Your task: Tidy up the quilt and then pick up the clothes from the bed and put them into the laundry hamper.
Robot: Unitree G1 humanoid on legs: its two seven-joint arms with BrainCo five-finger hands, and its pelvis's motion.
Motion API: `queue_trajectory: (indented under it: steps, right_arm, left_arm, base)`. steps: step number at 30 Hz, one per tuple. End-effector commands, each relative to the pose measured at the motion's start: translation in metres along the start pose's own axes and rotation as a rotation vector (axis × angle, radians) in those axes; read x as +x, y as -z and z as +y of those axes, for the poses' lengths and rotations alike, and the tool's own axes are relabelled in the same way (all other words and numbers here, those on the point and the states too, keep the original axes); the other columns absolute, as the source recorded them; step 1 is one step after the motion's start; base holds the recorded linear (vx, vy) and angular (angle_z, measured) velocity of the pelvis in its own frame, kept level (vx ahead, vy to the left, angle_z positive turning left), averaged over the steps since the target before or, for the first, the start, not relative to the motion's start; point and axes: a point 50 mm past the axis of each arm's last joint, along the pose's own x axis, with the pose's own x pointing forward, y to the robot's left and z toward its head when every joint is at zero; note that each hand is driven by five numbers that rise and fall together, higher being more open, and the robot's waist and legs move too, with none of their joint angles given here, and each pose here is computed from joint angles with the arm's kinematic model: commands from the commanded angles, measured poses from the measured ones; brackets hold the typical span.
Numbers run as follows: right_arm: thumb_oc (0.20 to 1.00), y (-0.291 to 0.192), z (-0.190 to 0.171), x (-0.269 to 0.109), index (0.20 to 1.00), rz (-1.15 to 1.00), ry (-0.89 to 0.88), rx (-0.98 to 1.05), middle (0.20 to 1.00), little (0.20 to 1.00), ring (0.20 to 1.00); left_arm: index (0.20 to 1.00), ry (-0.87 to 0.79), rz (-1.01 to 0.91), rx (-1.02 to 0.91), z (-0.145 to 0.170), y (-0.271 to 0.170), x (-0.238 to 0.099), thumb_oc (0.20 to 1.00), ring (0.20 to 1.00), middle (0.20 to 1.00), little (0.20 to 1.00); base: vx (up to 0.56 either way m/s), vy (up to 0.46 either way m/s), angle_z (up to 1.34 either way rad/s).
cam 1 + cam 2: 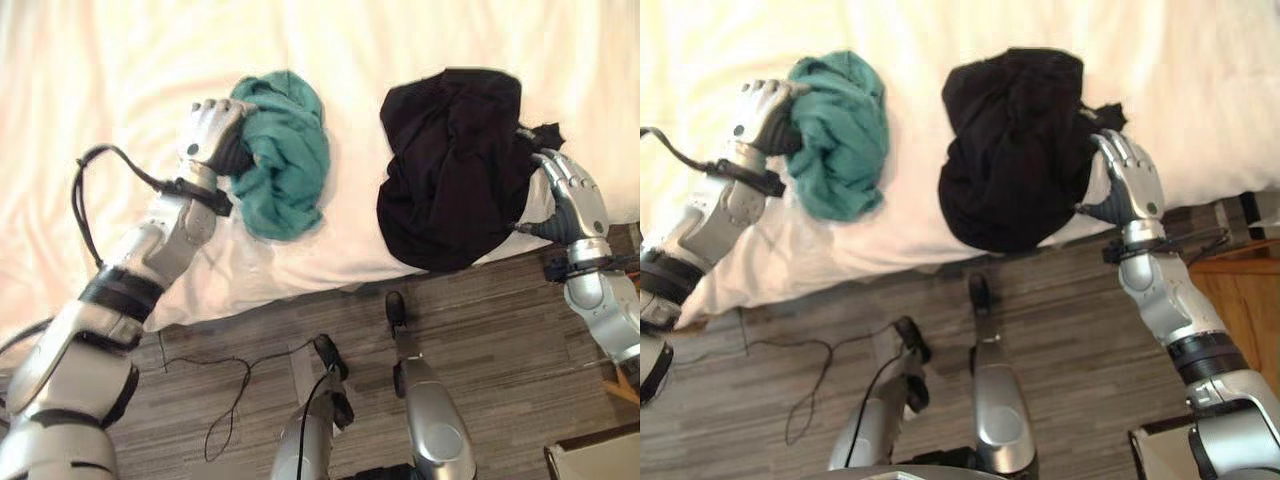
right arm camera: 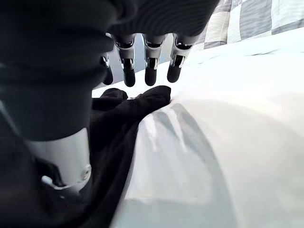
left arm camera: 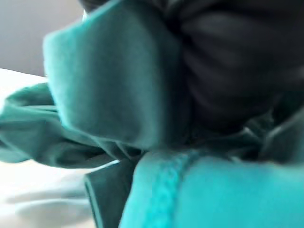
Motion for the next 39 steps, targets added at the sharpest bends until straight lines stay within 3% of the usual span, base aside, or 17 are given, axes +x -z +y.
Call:
queue_trajectory:
  steps: [1, 2, 3, 13, 19, 24, 25, 31, 33, 36, 39]
  right_arm:
    - [1.0, 0.008, -0.001, -0.011, 1.0, 0.019, 0.007, -0.007, 1.0, 1.0, 1.0]
    - [1.0, 0.013, -0.003, -0.019, 1.0, 0.037, 0.0, -0.012, 1.0, 1.0, 1.0]
    - [1.0, 0.013, -0.003, -0.019, 1.0, 0.036, -0.001, -0.012, 1.0, 1.0, 1.0]
    - [1.0, 0.022, 0.015, -0.029, 1.0, 0.111, -0.108, 0.004, 1.0, 1.0, 1.0]
    - [1.0, 0.031, 0.035, -0.027, 1.0, 0.21, -0.176, 0.05, 1.0, 1.0, 1.0]
    - [1.0, 0.041, 0.062, -0.035, 1.0, 0.306, -0.336, 0.085, 1.0, 1.0, 1.0]
    - [0.2, 0.055, 0.079, -0.05, 0.2, 0.42, -0.421, 0.112, 0.2, 0.2, 0.2]
    - [0.2, 0.065, 0.105, -0.086, 0.2, 0.591, -0.554, 0.229, 0.2, 0.2, 0.2]
    - [0.2, 0.062, 0.114, -0.103, 0.2, 0.666, -0.537, 0.363, 0.2, 0.2, 0.2]
    - [0.2, 0.029, 0.156, -0.157, 0.2, 0.871, -0.555, 0.78, 0.2, 0.2, 0.2]
    - [0.2, 0.01, 0.168, -0.191, 0.2, 0.918, -0.601, 0.888, 0.2, 0.2, 0.2]
  left_arm:
    - [0.2, 0.043, 0.03, -0.072, -0.009, 0.011, -0.01, 0.2, 0.2, 0.2, 0.2]
    - [0.2, 0.078, 0.087, -0.122, -0.019, 0.022, -0.034, 0.2, 0.2, 0.2, 0.2]
    - [0.2, 0.078, 0.088, -0.122, -0.019, 0.022, -0.035, 0.2, 0.2, 0.2, 0.2]
    - [0.2, 0.085, 0.512, -0.45, -0.056, 0.066, -0.156, 0.2, 0.2, 0.2, 0.2]
    - [0.2, -0.006, 0.662, -0.593, -0.068, 0.072, -0.182, 0.2, 0.2, 0.2, 0.2]
    - [0.2, 0.015, 0.769, -0.647, -0.08, 0.077, -0.204, 0.2, 0.2, 0.2, 0.2]
    - [0.2, 0.021, 0.803, -0.701, -0.088, 0.077, -0.211, 0.2, 0.2, 0.2, 0.2]
    - [0.2, 0.021, 0.809, -0.823, -0.097, 0.067, -0.214, 0.2, 0.2, 0.2, 0.2]
    - [0.2, 0.04, 0.797, -0.862, -0.103, 0.058, -0.214, 0.2, 0.2, 0.2, 0.2]
    - [0.2, 0.139, 0.823, -0.944, -0.131, 0.034, -0.222, 0.2, 0.2, 0.2, 0.2]
    - [0.2, 0.263, 0.881, -0.952, -0.154, 0.016, -0.24, 0.2, 0.2, 0.2, 0.2]
  base:
    - [0.12, -0.024, -0.04]
    - [0.12, -0.024, -0.01]
    - [0.13, -0.044, 0.0]
    - [0.02, -0.059, 0.19]
    - [-0.06, -0.046, 0.39]
    - [-0.01, -0.031, 0.2]
    - [0.0, -0.01, 0.15]
    - [0.02, 0.011, 0.09]
    - [0.04, 0.055, 0.11]
    - [0.07, 0.089, 0.07]
    - [0.05, 0.11, -0.22]
